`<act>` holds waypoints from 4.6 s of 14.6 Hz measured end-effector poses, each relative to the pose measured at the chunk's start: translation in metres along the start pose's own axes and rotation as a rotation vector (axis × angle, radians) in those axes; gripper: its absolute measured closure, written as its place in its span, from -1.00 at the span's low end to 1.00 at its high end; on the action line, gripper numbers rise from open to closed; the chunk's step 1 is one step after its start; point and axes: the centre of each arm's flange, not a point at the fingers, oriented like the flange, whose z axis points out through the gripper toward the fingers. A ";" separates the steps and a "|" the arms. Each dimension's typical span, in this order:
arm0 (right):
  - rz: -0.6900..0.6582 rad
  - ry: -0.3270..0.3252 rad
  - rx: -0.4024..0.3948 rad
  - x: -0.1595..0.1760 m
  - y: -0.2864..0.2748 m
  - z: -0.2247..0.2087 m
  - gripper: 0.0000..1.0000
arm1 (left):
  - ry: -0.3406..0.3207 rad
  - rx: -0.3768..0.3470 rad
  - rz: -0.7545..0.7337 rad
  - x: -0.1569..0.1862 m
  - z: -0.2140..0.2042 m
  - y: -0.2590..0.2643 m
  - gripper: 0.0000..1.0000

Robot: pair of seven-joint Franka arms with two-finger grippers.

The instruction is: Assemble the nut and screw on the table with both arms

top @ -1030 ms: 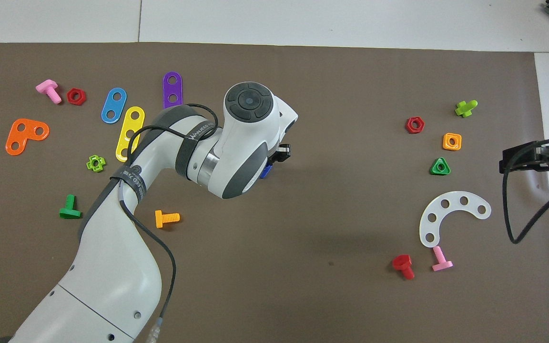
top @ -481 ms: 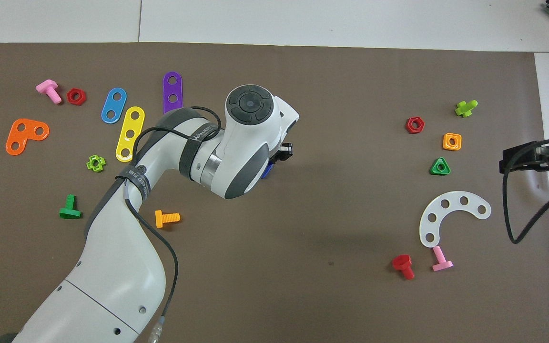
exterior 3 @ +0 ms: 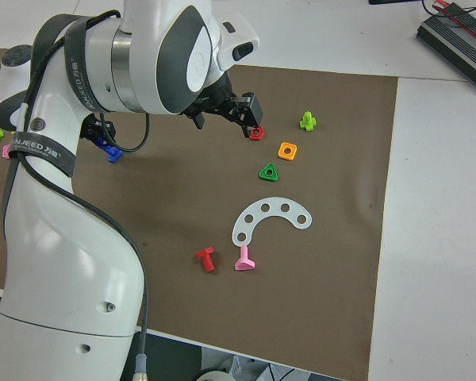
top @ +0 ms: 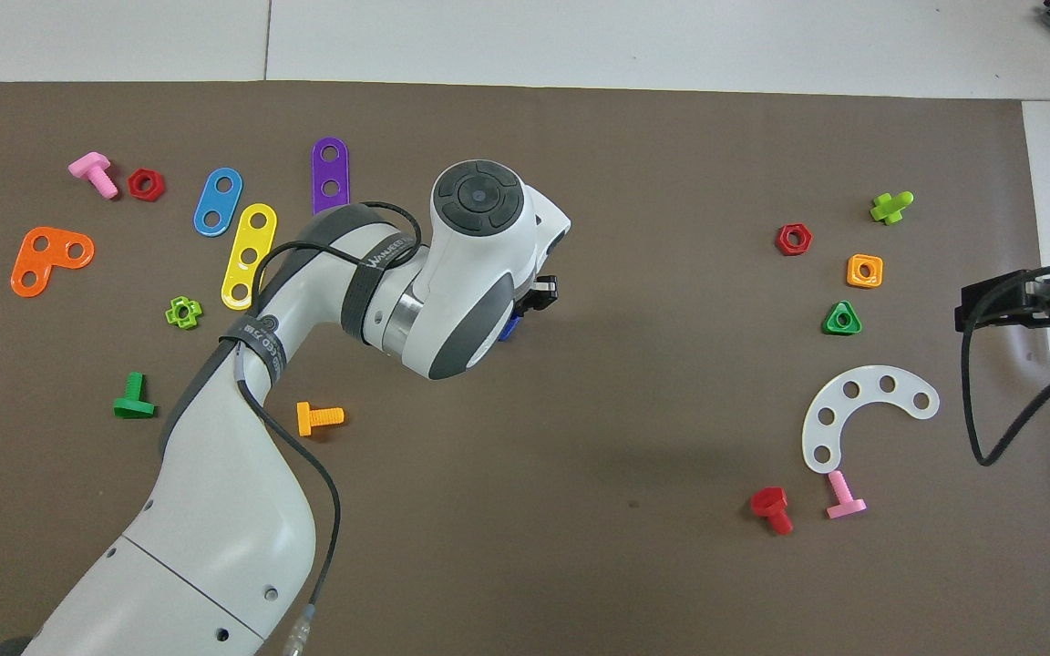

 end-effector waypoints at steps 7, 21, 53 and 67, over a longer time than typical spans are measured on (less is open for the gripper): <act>0.000 0.000 0.000 0.000 0.000 0.000 -1.00 | 0.000 -0.001 0.002 -0.001 0.003 0.001 0.06; 0.000 0.000 0.000 0.000 0.000 0.000 -1.00 | 0.026 -0.019 0.002 -0.001 0.019 0.001 -0.14; 0.000 0.000 0.000 0.000 0.000 0.000 -1.00 | 0.091 -0.016 0.029 -0.008 -0.268 -0.365 -1.00; 0.000 0.000 0.000 0.000 0.000 0.000 -1.00 | 0.100 0.003 0.025 -0.037 -0.297 -0.367 -1.00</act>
